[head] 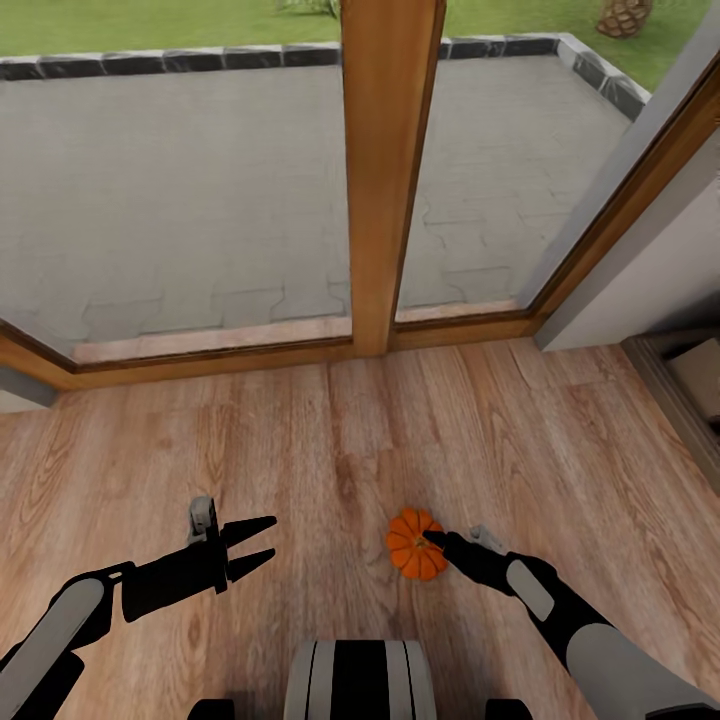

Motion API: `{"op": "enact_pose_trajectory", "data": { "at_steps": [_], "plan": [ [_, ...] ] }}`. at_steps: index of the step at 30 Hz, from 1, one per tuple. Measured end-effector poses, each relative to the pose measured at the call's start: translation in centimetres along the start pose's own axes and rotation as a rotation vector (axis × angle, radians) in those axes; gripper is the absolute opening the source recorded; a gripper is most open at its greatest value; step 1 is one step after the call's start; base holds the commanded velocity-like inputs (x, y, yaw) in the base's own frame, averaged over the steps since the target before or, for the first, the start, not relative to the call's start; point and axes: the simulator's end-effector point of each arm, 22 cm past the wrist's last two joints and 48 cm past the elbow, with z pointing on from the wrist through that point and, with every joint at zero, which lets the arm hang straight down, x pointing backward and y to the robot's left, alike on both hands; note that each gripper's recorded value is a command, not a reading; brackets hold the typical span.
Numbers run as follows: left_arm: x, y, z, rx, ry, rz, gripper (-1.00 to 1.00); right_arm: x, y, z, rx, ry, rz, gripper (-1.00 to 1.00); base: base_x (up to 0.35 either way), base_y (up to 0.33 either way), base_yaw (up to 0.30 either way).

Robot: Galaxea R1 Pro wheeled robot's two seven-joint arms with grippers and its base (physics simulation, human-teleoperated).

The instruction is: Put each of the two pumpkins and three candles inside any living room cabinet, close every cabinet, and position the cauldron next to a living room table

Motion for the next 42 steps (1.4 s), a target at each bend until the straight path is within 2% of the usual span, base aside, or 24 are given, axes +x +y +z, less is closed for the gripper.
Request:
{"op": "enact_pose_trajectory", "data": {
  "at_steps": [11, 15, 19, 20, 21, 24, 27, 35, 42],
  "plan": [
    [0.0, -2.1, -0.5, 0.019, -0.009, 0.040, 1.00, -1.4, 1.9, -1.3, -0.024, -0.031, -0.025, -1.00, 0.000, 0.000, 0.000],
    [0.1, -2.8, -0.7, 0.024, -0.012, 0.055, 1.00, -1.5, 3.1, -1.7, -0.052, -0.026, -0.034, -1.00, 0.000, 0.000, 0.000],
    [0.1, -3.5, -0.9, 0.028, -0.015, 0.071, 1.00, -1.5, 5.6, -2.4, -0.123, -0.002, -0.045, -1.00, 0.000, 0.000, 0.000],
    [0.1, -3.6, -0.9, 0.028, -0.015, 0.075, 1.00, -2.1, 7.4, -2.7, -0.167, -0.010, -0.068, -1.00, 0.000, 0.000, 0.000],
    [0.2, -3.8, -1.0, 0.029, -0.016, 0.079, 1.00, -3.1, 9.3, -3.2, -0.211, -0.026, -0.069, -1.00, 0.000, 0.000, 0.000],
    [0.2, -4.3, -1.1, 0.032, -0.018, 0.090, 1.00, -4.5, 14.0, -4.8, -0.297, -0.023, -0.132, -1.00, 0.000, 0.000, 0.000],
    [0.3, -4.8, -1.2, 0.037, -0.020, 0.100, 1.00, -5.0, 17.1, -6.2, -0.347, -0.012, -0.176, -1.00, 0.000, 0.000, 0.000],
    [0.5, -6.3, -1.6, 0.052, -0.026, 0.128, 1.00, -5.9, 19.6, -8.1, -0.389, -0.028, -0.197, -1.00, 0.000, 0.000, 0.000],
    [0.7, -7.6, -2.0, 0.066, -0.031, 0.153, 1.00, -6.3, 20.8, -9.3, -0.400, -0.043, -0.220, -1.00, 0.000, 0.000, 0.000]
  ]
}}
